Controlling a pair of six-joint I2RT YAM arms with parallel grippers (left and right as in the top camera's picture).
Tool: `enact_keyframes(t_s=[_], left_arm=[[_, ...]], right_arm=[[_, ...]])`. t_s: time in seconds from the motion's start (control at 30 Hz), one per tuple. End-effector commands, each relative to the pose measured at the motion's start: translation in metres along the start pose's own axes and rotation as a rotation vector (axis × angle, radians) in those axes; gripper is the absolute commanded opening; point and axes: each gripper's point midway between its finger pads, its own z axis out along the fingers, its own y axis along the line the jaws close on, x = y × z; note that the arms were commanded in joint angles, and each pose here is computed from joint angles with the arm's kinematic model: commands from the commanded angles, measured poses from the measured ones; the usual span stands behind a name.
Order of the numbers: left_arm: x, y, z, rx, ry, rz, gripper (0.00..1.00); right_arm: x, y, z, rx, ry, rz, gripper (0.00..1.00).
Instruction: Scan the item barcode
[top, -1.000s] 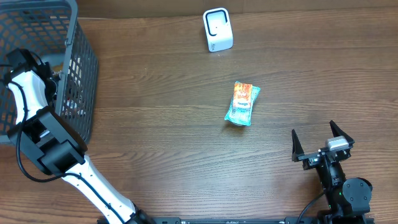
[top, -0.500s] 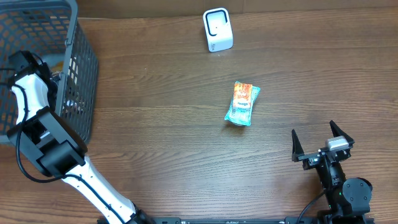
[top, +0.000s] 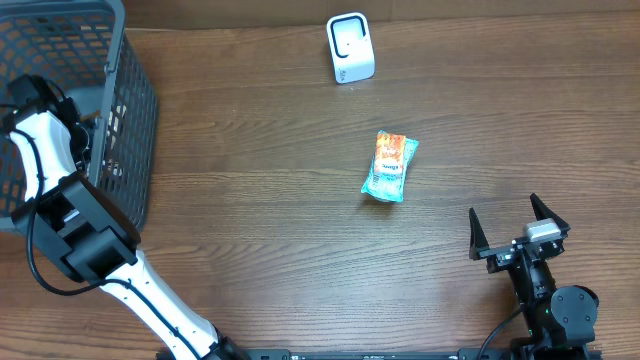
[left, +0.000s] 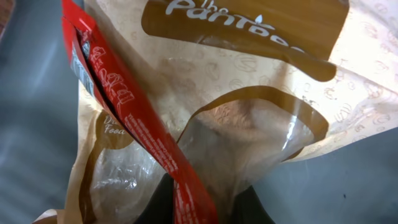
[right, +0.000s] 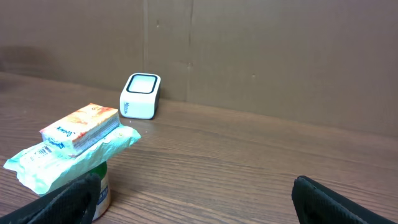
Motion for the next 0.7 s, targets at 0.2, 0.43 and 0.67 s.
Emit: enact_keyframes(t_s=[0.2,0.43,0.67], left_arm=[[-0.034,0.007,-0.054,-0.001,-0.073,-0.023,0.04],[-0.050,0.010,-0.115,-0.001,-0.194,-0.063,0.04],[-0.056,0.002,-0.202,0.054,-0.349,-0.102,0.04]], right_arm=[[0.002,0.000,0.000,-0.001,-0.003,-0.004,1.00],[0.002,0.000,0.000,0.000,-0.002,-0.004,1.00],[0.002,0.000,0.000,0.000,-0.002,-0.004,1.00]])
